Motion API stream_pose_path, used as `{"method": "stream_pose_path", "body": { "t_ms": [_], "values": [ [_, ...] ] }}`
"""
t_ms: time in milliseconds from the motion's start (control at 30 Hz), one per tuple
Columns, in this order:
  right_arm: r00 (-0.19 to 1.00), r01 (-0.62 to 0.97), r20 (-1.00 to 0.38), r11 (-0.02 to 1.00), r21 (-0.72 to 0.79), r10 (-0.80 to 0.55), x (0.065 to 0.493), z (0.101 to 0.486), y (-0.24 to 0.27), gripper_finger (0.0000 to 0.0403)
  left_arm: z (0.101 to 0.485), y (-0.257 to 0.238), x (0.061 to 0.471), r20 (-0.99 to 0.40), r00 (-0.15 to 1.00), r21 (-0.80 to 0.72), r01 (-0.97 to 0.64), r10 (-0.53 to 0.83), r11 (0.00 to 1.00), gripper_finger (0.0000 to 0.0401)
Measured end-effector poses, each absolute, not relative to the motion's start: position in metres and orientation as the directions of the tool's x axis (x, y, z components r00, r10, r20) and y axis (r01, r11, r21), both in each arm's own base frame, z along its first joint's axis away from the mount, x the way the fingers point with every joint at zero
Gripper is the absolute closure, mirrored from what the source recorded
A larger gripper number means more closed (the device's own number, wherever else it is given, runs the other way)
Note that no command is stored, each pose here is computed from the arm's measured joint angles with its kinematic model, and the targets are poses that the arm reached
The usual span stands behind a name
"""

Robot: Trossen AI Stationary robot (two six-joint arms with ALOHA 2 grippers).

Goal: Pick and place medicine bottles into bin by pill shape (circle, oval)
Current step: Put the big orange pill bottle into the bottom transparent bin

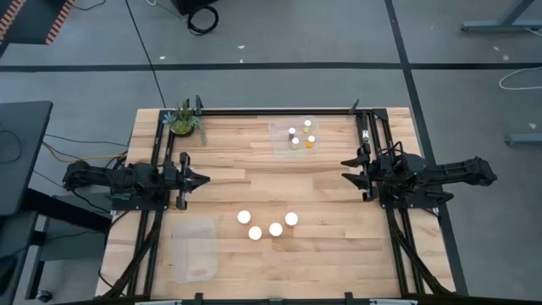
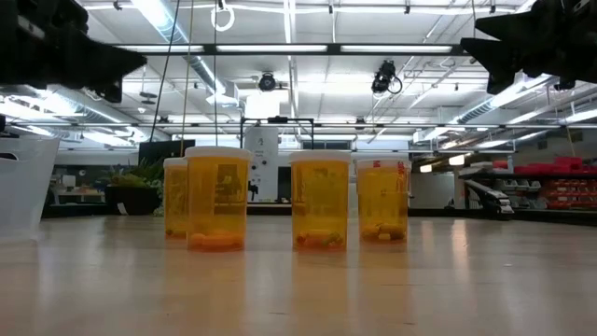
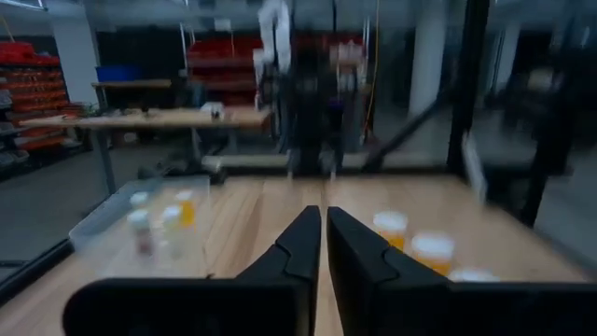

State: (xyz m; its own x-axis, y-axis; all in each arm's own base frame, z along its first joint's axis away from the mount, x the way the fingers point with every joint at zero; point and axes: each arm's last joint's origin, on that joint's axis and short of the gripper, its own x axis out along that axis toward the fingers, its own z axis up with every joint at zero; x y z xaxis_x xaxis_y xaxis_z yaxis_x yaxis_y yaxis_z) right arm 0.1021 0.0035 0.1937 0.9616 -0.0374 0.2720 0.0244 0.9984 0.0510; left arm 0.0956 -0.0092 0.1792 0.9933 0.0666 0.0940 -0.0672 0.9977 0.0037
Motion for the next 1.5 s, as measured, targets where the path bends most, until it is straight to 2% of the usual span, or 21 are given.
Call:
{"method": "stream_pose_path", "body": {
  "t_ms": [100, 233, 367, 567, 667, 833, 1067, 1300, 1500],
  "values": [
    [0.962, 0.024, 0.271, 0.998, 0.051, -0.037, 0.102, 0.194, 0.003, 0.0214, 0.189, -0.009, 0.094, 0.187, 0.980, -0.144, -0.042, 0.069, 0.989, 0.0366],
    [0.962, 0.024, 0.271, 0.998, 0.051, -0.037, 0.102, 0.194, 0.003, 0.0214, 0.193, -0.009, 0.093, 0.234, 0.970, -0.254, -0.008, 0.070, 0.967, 0.0370],
    [0.962, 0.024, 0.271, 0.998, 0.051, -0.037, 0.102, 0.194, 0.003, 0.0214, 0.188, -0.010, 0.098, 0.176, 0.983, -0.416, 0.019, 0.060, 0.909, 0.0378],
    [0.962, 0.024, 0.271, 0.998, 0.051, -0.037, 0.102, 0.194, 0.003, 0.0214, 0.176, -0.014, 0.112, 0.033, 0.998, -0.474, -0.028, 0.050, 0.880, 0.0388],
    [0.962, 0.024, 0.271, 0.998, 0.051, -0.037, 0.102, 0.194, 0.003, 0.0214, 0.174, -0.016, 0.120, 0.007, 0.997, -0.472, -0.060, 0.072, 0.880, 0.0388],
    [0.962, 0.024, 0.271, 0.998, 0.051, -0.037, 0.102, 0.194, 0.003, 0.0214, 0.179, -0.021, 0.139, -0.086, 0.991, -0.386, -0.129, 0.104, 0.914, 0.0388],
    [0.962, 0.024, 0.271, 0.998, 0.051, -0.037, 0.102, 0.194, 0.003, 0.0214, 0.179, -0.035, 0.169, -0.249, 0.966, -0.285, -0.138, 0.066, 0.949, 0.0375],
    [0.962, 0.024, 0.271, 0.998, 0.051, -0.037, 0.102, 0.194, 0.003, 0.0214, 0.181, -0.044, 0.202, -0.449, 0.888, -0.234, -0.222, 0.097, 0.947, 0.0326],
    [0.962, 0.024, 0.271, 0.998, 0.051, -0.037, 0.102, 0.194, 0.003, 0.0214, 0.200, -0.051, 0.228, -0.591, 0.797, -0.198, -0.290, 0.122, 0.936, 0.0272]
  ]
}}
